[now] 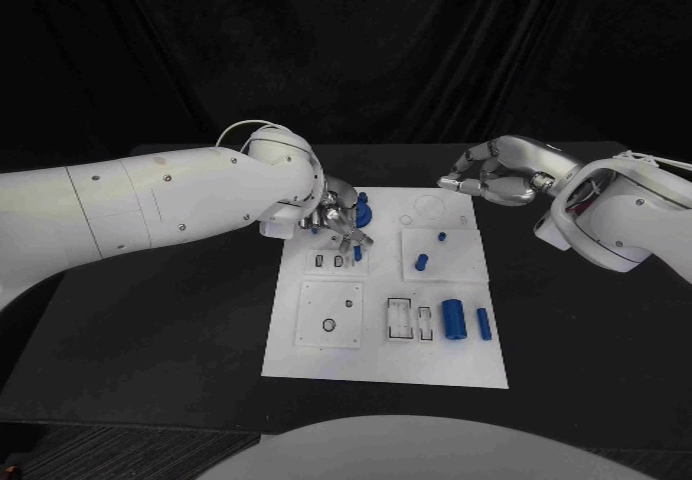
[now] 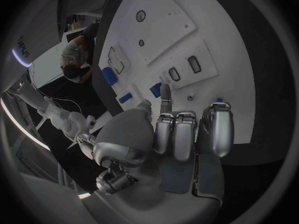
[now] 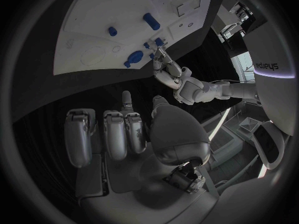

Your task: Assemble the parts on the task board

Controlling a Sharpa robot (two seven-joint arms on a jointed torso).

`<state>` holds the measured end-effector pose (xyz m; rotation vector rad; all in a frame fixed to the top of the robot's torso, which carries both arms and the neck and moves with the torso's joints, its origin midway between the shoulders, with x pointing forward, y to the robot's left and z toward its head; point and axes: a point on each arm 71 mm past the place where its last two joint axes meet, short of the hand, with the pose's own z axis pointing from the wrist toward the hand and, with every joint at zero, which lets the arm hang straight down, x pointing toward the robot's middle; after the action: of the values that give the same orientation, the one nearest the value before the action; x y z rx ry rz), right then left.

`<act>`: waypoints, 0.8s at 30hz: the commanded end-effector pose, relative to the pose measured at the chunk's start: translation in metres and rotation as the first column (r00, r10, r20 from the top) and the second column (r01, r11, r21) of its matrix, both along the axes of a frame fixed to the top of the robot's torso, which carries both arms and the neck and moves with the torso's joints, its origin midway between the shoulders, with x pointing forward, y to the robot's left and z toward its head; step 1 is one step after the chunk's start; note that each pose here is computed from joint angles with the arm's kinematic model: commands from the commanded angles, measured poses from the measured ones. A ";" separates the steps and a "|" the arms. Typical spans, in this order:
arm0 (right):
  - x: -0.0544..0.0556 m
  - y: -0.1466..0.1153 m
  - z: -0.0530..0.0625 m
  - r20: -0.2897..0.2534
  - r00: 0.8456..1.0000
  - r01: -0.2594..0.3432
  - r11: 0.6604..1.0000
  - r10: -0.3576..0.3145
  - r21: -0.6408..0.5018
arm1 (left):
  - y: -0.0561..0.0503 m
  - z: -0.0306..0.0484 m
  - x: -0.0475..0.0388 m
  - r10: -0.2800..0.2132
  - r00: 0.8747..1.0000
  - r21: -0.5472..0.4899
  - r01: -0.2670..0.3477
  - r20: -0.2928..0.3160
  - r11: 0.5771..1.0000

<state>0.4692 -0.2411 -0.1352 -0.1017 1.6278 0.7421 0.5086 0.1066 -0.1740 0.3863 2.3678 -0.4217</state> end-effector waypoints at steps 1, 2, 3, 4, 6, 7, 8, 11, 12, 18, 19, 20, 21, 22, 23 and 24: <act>0.000 0.000 0.000 0.015 1.000 0.004 1.000 -0.004 0.009 | -0.001 -0.0033 -0.0010 -0.011 1.000 0.005 0.011 -0.013 1.000; 0.000 0.000 0.000 0.015 1.000 0.004 1.000 -0.004 0.009 | -0.001 -0.0039 -0.0010 -0.011 1.000 0.004 0.011 -0.013 1.000; 0.000 0.000 0.000 0.015 1.000 0.004 1.000 -0.004 0.009 | -0.001 -0.0046 -0.0010 -0.010 1.000 0.004 0.010 -0.014 1.000; 0.000 0.000 0.000 0.015 1.000 0.004 1.000 -0.004 0.009 | -0.001 -0.0052 -0.0010 -0.009 1.000 0.004 0.009 -0.015 1.000; 0.000 0.000 0.000 0.015 1.000 0.003 1.000 -0.003 0.009 | -0.001 -0.0063 -0.0012 -0.009 1.000 0.004 0.009 -0.017 1.000; 0.000 0.000 0.000 0.014 1.000 0.003 1.000 -0.003 0.009 | -0.001 -0.0067 -0.0013 -0.008 1.000 0.004 0.008 -0.017 1.000; 0.000 0.000 -0.001 0.014 1.000 0.003 1.000 -0.003 0.009 | -0.001 -0.0071 -0.0014 -0.008 1.000 0.004 0.008 -0.018 1.000; 0.000 0.000 -0.001 0.013 1.000 0.002 1.000 -0.002 0.009 | -0.001 -0.0081 -0.0017 -0.009 1.000 0.004 0.009 -0.020 1.000; 0.000 0.000 -0.001 0.013 1.000 0.002 1.000 -0.002 0.009 | -0.001 -0.0083 -0.0018 -0.010 1.000 0.004 0.010 -0.021 1.000; 0.000 0.001 -0.002 0.013 1.000 -0.003 1.000 0.002 0.010 | -0.004 -0.0101 -0.0029 -0.017 0.999 0.007 0.017 -0.028 1.000; 0.000 0.002 -0.002 0.013 1.000 -0.003 1.000 0.003 0.010 | -0.004 -0.0104 -0.0030 -0.018 0.999 0.008 0.018 -0.030 1.000; 0.000 0.002 -0.002 0.013 1.000 -0.003 1.000 0.003 0.010 | -0.005 -0.0107 -0.0032 -0.019 0.999 0.009 0.019 -0.031 1.000; 0.000 0.002 -0.002 0.013 1.000 -0.004 1.000 0.003 0.010 | -0.005 -0.0109 -0.0033 -0.020 0.999 0.010 0.020 -0.032 1.000; 0.000 0.002 -0.002 0.013 1.000 -0.004 1.000 0.004 0.010 | -0.005 -0.0111 -0.0034 -0.020 0.999 0.011 0.021 -0.034 1.000; 0.000 0.002 -0.002 0.013 1.000 -0.004 1.000 0.004 0.010 | -0.005 -0.0114 -0.0036 -0.021 0.999 0.012 0.022 -0.035 1.000; 0.000 0.002 -0.002 0.013 1.000 -0.004 1.000 0.004 0.010 | -0.005 -0.0116 -0.0037 -0.022 0.999 0.012 0.022 -0.036 1.000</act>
<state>0.4695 -0.2390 -0.1376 -0.1075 1.6271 0.7510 0.5065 0.1027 -0.1840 0.3912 2.3890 -0.4250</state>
